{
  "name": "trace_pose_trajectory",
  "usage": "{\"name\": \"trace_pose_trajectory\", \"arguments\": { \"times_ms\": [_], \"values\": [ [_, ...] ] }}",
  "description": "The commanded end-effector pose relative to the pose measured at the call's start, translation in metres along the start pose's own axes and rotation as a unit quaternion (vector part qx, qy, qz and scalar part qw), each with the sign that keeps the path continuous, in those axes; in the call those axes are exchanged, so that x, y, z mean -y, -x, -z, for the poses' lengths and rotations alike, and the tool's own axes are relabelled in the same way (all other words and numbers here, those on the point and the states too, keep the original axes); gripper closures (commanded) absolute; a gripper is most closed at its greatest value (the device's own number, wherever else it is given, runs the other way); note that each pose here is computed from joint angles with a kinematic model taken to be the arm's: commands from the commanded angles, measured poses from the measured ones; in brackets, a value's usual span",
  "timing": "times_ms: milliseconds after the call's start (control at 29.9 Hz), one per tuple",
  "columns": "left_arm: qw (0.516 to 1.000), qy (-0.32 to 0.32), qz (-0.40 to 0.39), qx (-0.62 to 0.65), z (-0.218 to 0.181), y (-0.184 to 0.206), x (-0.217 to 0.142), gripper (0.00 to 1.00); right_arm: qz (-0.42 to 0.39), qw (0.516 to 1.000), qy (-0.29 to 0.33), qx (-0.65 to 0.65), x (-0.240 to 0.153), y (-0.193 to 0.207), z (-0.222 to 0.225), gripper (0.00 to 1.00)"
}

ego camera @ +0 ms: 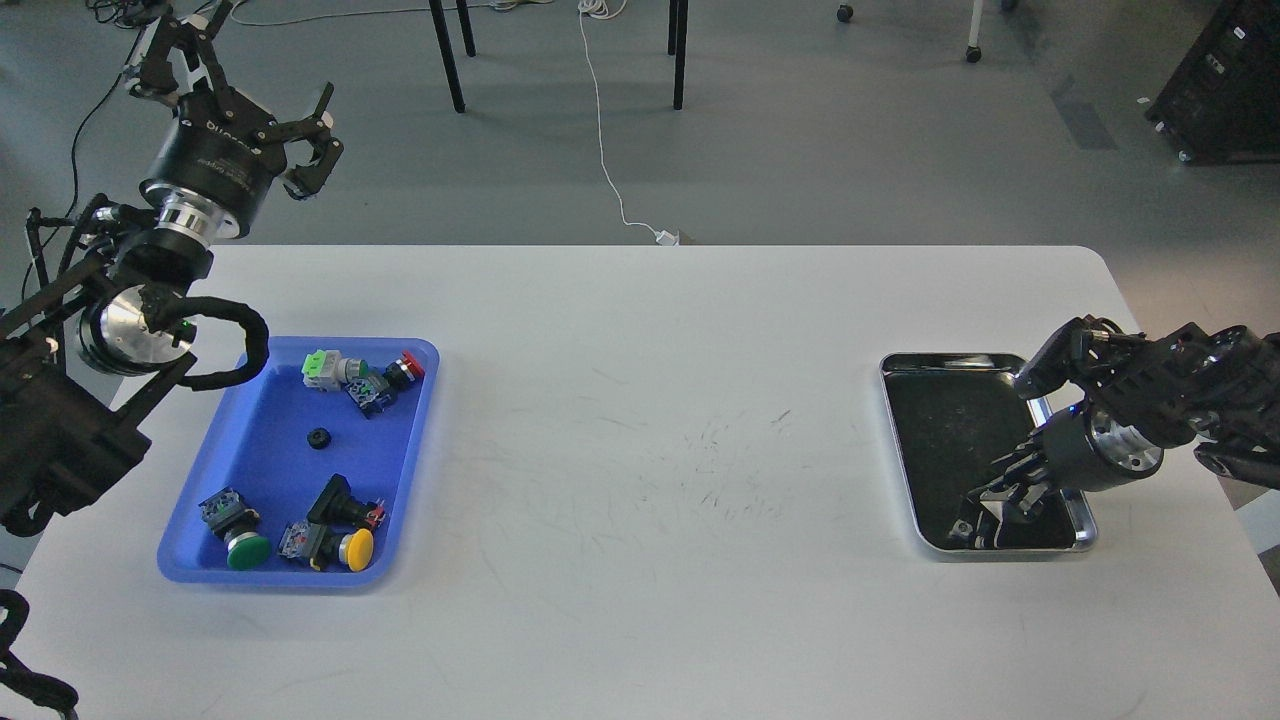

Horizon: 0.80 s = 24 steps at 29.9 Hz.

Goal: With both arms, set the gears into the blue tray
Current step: 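Grasp a second small black gear in the metal tray with the right gripper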

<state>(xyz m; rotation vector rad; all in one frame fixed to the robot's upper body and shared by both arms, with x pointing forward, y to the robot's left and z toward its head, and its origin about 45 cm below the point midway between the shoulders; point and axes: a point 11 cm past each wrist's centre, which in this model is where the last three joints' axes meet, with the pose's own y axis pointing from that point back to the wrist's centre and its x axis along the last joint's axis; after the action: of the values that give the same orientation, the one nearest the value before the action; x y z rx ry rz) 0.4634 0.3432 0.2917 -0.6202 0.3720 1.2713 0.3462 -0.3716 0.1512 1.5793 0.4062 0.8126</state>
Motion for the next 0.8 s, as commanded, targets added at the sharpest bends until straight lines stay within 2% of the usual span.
{"name": "trace_pose_trajectory", "arguments": {
  "times_ms": [0, 100, 234, 368, 602, 669, 769],
  "values": [
    [1.000, 0.000, -0.001, 0.000, 0.001, 0.000, 0.000, 0.02, 0.000, 1.000, -0.003, 0.001, 0.002, 0.000, 0.002, 0.63],
    [1.000, 0.001, -0.002, 0.001, -0.001, -0.001, 0.000, 0.02, 0.001, 1.000, -0.004, 0.000, 0.003, 0.000, 0.003, 0.75],
    [1.000, 0.004, -0.005, 0.007, -0.006, -0.004, -0.001, 0.02, -0.005, 1.000, -0.005, -0.004, 0.001, -0.004, 0.004, 0.85],
    [1.000, 0.005, -0.005, 0.009, -0.009, -0.005, -0.001, 0.02, -0.033, 0.999, -0.004, -0.015, -0.006, -0.025, 0.004, 0.86],
    [1.000, 0.006, -0.005, 0.010, -0.010, -0.006, -0.002, 0.02, -0.085, 0.992, 0.003, -0.090, -0.033, -0.108, 0.021, 0.85],
    [1.000, 0.006, -0.005, 0.010, -0.010, -0.006, -0.002, 0.02, -0.097, 0.989, -0.008, -0.109, -0.032, -0.131, 0.036, 0.85],
    [1.000, 0.006, -0.005, 0.010, -0.010, -0.006, -0.002, 0.02, -0.127, 0.986, -0.056, -0.094, -0.018, -0.166, 0.077, 0.85]
  ]
}}
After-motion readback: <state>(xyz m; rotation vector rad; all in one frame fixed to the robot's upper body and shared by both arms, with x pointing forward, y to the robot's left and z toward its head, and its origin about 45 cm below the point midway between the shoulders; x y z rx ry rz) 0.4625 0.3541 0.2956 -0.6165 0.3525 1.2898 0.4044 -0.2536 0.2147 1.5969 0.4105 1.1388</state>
